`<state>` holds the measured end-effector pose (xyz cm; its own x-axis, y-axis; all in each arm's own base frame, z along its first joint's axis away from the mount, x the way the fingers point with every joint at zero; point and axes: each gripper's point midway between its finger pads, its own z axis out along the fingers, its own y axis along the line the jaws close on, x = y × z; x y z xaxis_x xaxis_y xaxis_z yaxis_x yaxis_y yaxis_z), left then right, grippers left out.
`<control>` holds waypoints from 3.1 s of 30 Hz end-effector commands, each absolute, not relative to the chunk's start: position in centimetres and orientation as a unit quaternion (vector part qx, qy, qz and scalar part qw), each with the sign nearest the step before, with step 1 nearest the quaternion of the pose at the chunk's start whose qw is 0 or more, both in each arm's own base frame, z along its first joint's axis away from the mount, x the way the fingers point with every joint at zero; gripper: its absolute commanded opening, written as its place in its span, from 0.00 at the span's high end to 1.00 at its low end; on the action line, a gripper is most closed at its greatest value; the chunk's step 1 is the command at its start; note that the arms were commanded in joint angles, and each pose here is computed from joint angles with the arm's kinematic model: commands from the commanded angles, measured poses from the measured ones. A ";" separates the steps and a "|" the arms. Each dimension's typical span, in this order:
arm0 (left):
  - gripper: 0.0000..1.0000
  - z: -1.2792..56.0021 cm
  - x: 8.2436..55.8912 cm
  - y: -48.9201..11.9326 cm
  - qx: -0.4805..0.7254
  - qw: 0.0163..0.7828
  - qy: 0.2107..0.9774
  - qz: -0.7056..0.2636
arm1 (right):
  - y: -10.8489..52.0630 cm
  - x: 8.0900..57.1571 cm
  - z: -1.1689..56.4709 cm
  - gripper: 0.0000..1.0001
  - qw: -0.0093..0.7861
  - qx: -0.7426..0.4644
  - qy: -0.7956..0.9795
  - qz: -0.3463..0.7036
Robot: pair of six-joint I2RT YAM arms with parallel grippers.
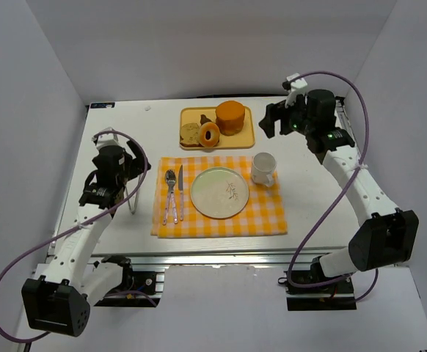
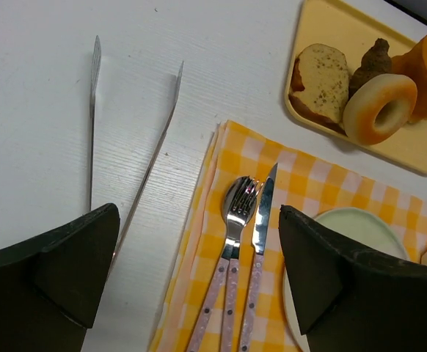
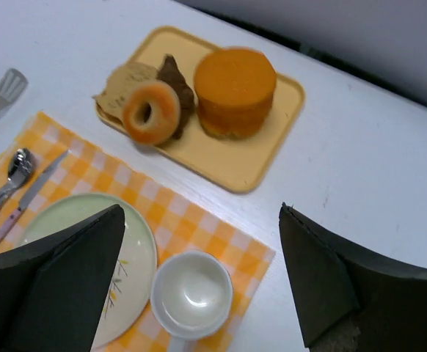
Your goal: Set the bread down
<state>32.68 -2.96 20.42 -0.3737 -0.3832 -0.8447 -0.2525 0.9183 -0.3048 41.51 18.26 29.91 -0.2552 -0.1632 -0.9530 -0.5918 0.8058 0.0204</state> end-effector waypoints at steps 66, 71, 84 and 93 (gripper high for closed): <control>0.84 13.8 39.7 -2.9 -0.108 0.444 0.874 -0.166 | 17.7 31.3 25.3 0.11 0.530 -0.453 0.631 0.339; 0.66 18.3 40.4 -8.6 -0.094 0.471 0.840 -0.252 | 17.7 31.2 25.2 0.11 0.529 -0.453 0.631 0.341; 0.50 20.6 42.8 -15.8 -0.037 0.459 0.835 -0.302 | 17.7 30.8 25.6 0.11 0.531 -0.453 0.628 0.344; 0.47 17.9 44.5 -17.8 -0.002 0.425 0.861 -0.280 | 17.4 30.8 25.4 0.11 0.533 -0.449 0.630 0.342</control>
